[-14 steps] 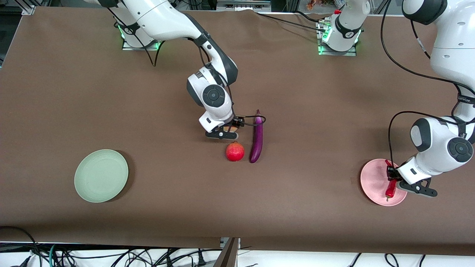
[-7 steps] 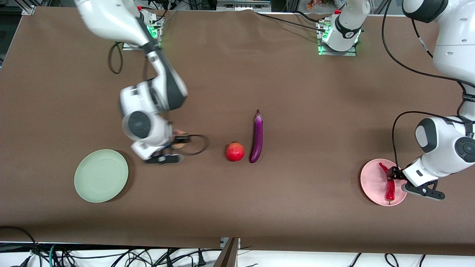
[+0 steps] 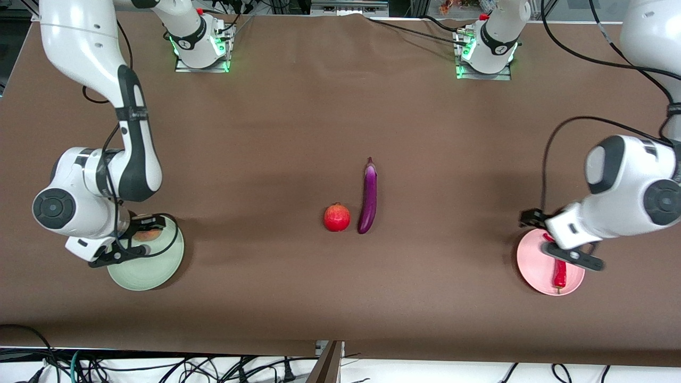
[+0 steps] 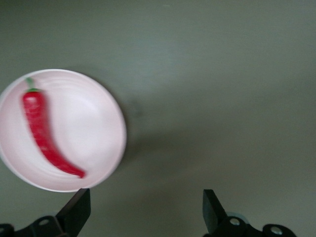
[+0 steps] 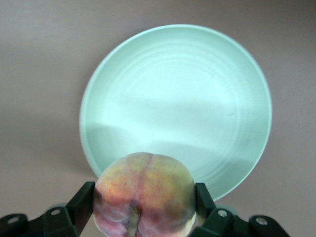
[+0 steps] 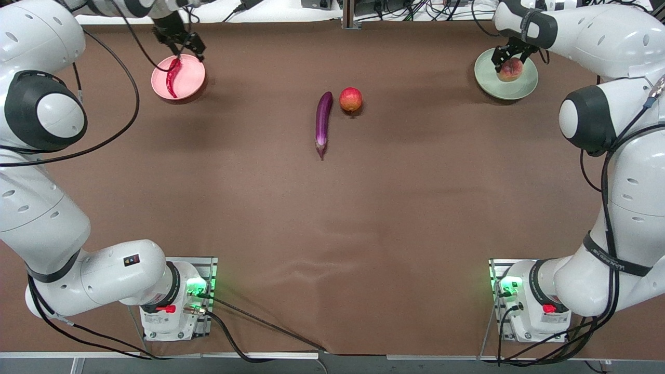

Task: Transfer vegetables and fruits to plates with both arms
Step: 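Carry the peach onto the green plate with the right gripper and release, then reach and grasp the purple eggplant with the left gripper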

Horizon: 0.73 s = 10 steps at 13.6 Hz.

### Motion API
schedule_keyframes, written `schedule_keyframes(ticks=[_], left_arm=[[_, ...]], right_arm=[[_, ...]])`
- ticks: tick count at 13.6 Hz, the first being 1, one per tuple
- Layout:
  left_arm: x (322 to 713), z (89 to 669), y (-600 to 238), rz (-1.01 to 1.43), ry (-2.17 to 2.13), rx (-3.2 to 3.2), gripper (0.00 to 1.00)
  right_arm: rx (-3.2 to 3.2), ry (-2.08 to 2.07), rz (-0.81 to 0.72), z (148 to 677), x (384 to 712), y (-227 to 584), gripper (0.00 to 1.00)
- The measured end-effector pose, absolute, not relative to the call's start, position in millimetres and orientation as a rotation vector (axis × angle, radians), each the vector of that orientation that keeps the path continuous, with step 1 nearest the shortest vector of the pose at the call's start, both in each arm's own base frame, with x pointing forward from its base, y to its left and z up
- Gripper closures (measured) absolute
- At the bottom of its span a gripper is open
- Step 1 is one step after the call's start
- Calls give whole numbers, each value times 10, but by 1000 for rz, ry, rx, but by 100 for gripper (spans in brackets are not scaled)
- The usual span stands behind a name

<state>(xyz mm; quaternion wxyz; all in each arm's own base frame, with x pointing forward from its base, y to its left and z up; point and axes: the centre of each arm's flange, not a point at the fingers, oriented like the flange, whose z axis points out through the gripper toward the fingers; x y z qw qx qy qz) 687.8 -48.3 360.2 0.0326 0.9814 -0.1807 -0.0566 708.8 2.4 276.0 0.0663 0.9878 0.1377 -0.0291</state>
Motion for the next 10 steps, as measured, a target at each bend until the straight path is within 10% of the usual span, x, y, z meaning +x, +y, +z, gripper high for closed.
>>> schedule_keyframes(ticks=[10], left_arm=[[6026,3062,-3414,-194,-606,2936,0]], right_arm=[[2998,354,25,2253,7183,-143,7]])
